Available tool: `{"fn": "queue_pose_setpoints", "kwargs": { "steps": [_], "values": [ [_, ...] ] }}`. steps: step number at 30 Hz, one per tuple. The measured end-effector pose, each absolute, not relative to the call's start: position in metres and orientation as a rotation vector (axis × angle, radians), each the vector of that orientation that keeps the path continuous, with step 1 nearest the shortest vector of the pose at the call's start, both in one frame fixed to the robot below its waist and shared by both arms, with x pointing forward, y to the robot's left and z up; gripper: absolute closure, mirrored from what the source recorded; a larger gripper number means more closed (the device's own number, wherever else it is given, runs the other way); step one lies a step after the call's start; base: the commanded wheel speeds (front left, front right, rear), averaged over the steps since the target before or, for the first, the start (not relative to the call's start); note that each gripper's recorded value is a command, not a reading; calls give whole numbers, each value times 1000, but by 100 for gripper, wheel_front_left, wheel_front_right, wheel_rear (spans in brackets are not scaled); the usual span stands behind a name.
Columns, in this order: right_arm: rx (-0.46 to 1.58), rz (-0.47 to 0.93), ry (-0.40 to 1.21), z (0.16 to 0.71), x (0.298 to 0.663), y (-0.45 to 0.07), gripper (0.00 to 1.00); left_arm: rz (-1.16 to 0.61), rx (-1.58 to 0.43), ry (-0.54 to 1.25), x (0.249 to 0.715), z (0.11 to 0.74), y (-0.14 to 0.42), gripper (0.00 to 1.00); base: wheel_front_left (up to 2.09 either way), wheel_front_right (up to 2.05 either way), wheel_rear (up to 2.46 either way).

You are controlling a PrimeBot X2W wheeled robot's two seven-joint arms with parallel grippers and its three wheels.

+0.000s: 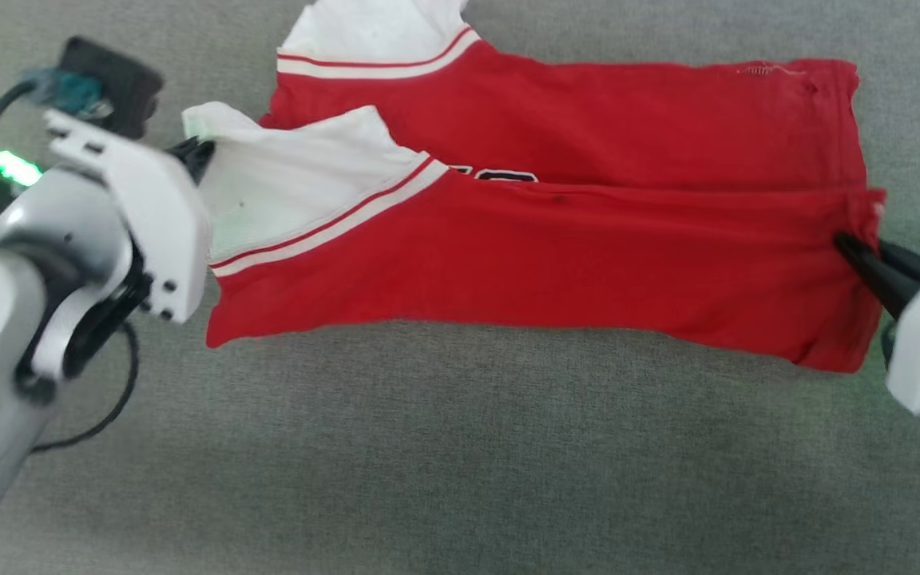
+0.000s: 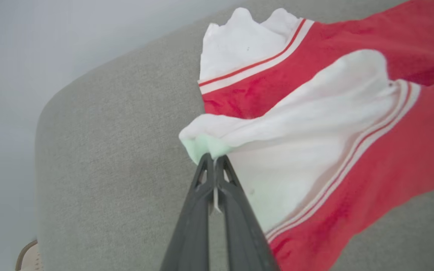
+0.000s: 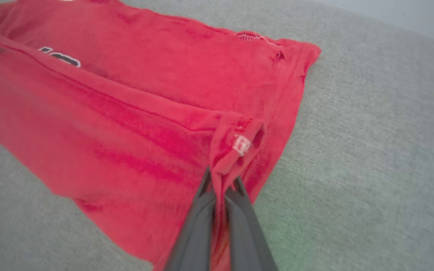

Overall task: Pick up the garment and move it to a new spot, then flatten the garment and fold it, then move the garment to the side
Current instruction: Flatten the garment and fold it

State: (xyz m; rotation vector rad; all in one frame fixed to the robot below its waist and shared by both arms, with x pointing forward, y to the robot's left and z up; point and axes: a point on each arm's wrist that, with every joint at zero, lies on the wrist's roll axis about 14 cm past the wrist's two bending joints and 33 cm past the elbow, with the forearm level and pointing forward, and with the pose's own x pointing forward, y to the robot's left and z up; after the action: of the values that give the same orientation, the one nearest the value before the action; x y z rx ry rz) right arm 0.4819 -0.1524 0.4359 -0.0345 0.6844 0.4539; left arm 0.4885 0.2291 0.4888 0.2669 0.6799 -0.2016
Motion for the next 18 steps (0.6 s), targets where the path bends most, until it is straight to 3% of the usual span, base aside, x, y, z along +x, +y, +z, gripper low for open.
{"fn": "queue_pose_setpoints", "kwargs": {
  "steps": [13, 14, 16, 17, 18],
  "values": [
    [-50, 452, 868, 379, 504, -148, 100, -211, 127, 1009, 505, 379, 221, 100, 0, 0, 0],
    [-57, 456, 868, 379, 505, -147, 87, -196, 118, 1016, 507, 378, 224, 100, 0, 0, 0],
    [-66, 459, 868, 380, 507, -145, 65, -175, 93, 1008, 511, 379, 226, 63, 0, 0, 0],
    [-63, 460, 860, 382, 508, -145, 57, -165, 79, 995, 514, 382, 228, 53, 0, 0, 0],
    [-63, 462, 850, 385, 508, -145, 38, -158, 65, 993, 514, 384, 230, 3, 0, 0, 0]
  ]
}}
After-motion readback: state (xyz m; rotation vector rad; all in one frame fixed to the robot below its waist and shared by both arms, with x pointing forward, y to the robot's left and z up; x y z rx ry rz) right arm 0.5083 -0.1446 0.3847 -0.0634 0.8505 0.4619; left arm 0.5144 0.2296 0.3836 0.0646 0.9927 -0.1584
